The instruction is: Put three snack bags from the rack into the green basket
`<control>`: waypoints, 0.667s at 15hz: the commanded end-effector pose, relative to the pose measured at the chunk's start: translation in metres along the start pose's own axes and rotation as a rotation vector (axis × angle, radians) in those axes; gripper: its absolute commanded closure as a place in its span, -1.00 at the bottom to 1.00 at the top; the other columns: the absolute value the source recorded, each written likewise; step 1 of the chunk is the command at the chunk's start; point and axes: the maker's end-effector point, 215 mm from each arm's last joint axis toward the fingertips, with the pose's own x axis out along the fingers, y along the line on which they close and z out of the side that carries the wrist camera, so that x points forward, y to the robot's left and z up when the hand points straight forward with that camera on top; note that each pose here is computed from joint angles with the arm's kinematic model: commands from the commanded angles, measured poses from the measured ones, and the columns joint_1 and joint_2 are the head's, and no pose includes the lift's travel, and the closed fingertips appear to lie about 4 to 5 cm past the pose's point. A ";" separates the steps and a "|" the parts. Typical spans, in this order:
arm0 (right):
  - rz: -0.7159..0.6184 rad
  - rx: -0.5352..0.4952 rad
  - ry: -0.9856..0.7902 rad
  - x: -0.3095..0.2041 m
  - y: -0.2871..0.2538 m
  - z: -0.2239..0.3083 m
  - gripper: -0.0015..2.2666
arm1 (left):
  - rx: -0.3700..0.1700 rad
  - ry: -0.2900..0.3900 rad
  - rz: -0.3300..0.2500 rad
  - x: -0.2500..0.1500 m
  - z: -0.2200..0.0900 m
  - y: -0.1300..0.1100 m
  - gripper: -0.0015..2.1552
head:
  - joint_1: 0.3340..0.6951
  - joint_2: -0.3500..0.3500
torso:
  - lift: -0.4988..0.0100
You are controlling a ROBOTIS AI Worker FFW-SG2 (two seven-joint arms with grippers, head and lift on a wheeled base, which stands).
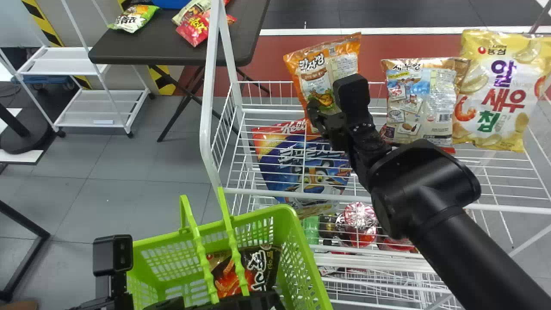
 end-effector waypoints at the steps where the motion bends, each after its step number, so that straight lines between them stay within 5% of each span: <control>1: 0.003 0.001 0.002 -0.005 -0.003 -0.003 0.99 | -0.001 -0.002 -0.002 0.001 0.000 0.000 0.99 | 1.00 0.26 | 0.96; 10: 0.045 0.083 -0.099 -0.069 -0.019 0.036 0.99 | -0.001 -0.002 0.005 0.001 0.000 0.001 0.99 | 1.00 0.20 | 0.96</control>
